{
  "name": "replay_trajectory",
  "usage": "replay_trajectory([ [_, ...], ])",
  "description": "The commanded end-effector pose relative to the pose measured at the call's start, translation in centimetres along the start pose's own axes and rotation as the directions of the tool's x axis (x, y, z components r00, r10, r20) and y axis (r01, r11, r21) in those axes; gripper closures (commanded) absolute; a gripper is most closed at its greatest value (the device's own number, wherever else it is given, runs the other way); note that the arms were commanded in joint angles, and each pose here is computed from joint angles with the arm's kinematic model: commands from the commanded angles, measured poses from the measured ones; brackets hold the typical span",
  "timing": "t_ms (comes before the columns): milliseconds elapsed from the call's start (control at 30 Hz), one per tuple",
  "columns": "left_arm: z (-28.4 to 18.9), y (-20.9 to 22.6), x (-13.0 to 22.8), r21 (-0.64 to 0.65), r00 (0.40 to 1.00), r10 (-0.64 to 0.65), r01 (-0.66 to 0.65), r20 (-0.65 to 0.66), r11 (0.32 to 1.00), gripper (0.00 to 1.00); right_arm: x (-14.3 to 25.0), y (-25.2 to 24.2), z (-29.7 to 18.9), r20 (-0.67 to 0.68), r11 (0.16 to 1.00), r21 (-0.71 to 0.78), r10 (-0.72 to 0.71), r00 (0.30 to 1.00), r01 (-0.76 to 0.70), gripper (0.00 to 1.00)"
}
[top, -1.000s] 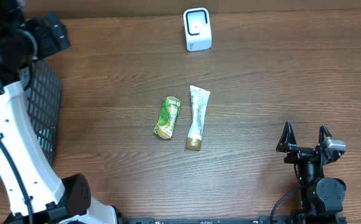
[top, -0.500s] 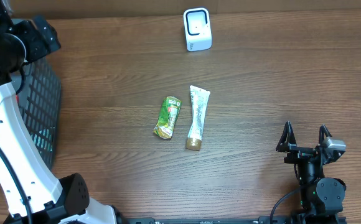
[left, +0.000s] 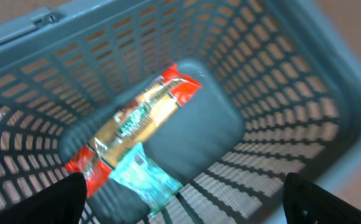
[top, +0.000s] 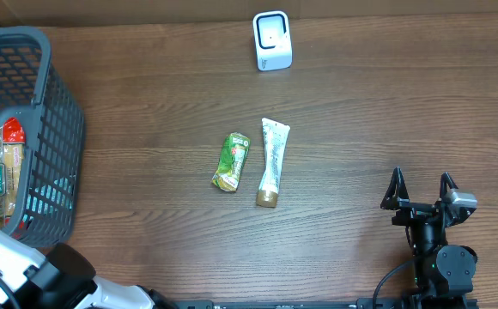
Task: Scan the item barcode
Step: 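Reach into the basket and grasp the spaghetti pack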
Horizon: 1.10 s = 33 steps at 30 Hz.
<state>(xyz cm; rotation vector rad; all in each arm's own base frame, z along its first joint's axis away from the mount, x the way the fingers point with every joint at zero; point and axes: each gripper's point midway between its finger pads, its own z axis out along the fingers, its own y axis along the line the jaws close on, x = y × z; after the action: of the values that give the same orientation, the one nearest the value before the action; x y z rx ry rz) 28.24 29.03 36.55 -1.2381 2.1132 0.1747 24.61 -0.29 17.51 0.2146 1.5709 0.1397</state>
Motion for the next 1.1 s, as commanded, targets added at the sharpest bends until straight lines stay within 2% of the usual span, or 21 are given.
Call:
replay_trajectory([
  [0, 6.2, 2.5, 1.3, -0.122, 0.994, 0.056, -0.067, -0.095, 0.99, 0.08, 0.2, 0.1, 0.0, 0.002, 1.0, -0.006, -0.001, 1.0, 0.001, 0.0],
  [167, 11.3, 4.0, 3.2, -0.136, 0.957, 0.222, -0.249, -0.187, 0.959, 0.07, 0.2, 0.1, 0.0, 0.002, 1.0, -0.006, -0.001, 1.0, 0.001, 0.0],
  [267, 14.5, 4.9, 4.6, -0.118, 0.909, 0.334, -0.37, -0.25, 0.921, 0.0, 0.2, 0.1, 0.0, 0.002, 1.0, -0.006, -0.001, 1.0, 0.001, 0.0],
  [400, 18.4, 5.8, 6.4, -0.075, 0.844, 0.427, -0.473, -0.324, 0.878, 0.0, 0.2, 0.1, 0.0, 0.002, 1.0, -0.006, -0.001, 1.0, 0.001, 0.0],
  [767, 27.3, 8.2, 10.8, -0.038, 0.764, 0.45, -0.524, -0.463, 0.851, 0.01, 0.2, 0.1, 0.0, 0.002, 1.0, -0.006, -0.001, 1.0, 0.001, 0.0],
  [1067, 30.9, 10.2, 12.5, -0.067, 0.721, 0.459, -0.569, -0.519, 0.82, 0.05, 0.2, 0.1, 0.0, 0.002, 1.0, -0.006, -0.001, 1.0, 0.001, 0.0],
])
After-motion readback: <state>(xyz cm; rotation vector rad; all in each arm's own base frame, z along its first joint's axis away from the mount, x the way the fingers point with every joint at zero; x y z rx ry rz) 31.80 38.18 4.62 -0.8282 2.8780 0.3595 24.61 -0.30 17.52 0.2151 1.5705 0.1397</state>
